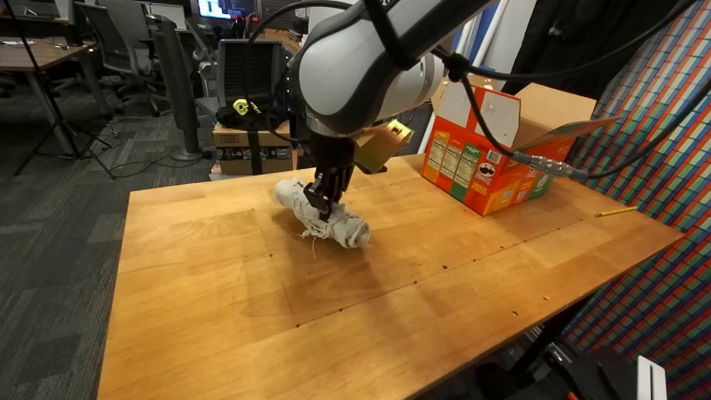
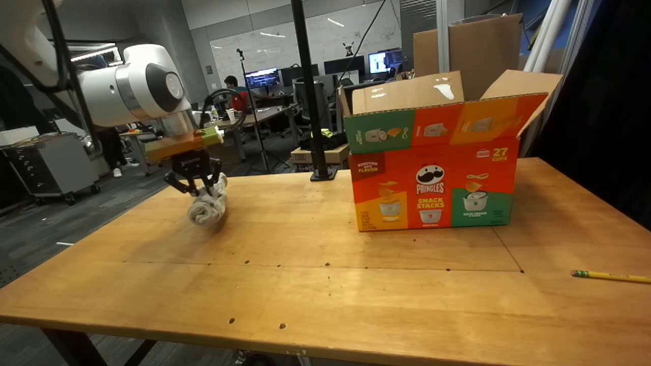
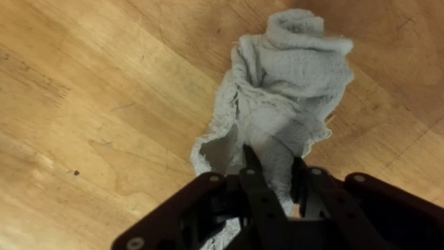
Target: Put the cloth on the table into the box.
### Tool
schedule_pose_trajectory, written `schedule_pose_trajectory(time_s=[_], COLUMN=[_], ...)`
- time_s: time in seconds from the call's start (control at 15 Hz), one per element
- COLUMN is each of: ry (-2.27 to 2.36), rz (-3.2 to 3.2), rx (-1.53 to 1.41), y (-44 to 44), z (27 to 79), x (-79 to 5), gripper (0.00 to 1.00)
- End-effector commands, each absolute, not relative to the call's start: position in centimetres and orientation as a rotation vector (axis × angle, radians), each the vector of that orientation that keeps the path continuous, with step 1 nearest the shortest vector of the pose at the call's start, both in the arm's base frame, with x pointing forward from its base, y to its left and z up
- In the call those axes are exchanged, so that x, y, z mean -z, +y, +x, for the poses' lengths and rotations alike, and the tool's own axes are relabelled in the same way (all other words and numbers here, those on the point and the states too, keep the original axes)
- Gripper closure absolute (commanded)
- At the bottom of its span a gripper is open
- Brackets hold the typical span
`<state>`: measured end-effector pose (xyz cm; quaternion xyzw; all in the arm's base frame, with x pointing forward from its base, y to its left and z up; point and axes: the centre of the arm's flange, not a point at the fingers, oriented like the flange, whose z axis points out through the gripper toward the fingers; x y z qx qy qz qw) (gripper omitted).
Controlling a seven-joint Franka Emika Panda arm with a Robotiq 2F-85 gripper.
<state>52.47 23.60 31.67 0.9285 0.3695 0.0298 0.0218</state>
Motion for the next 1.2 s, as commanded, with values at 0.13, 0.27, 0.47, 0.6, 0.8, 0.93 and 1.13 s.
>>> schedule_pose_trajectory(time_s=[0.13,0.27,0.47,0.6,0.8,0.93,1.13], ry=[1.116,1.087,1.007,0.940,0.838,0.772,0.670], rz=[2.799,2.776,2.772,2.766,2.754,2.740,2.723], rx=[-0.204,-0.235,-0.288,-0.329,-0.393,-0.441,-0.514], y=[21.1,20.1,18.0,16.2,13.7,12.2,10.1], z=[51.8,51.6,51.5,51.6,52.0,52.0,52.0], x=[-37.5,-39.4,-42.5,-44.7,-48.1,-50.2,-53.1], gripper=[0.95,0.95,0.95,0.95,0.95,0.95,0.95])
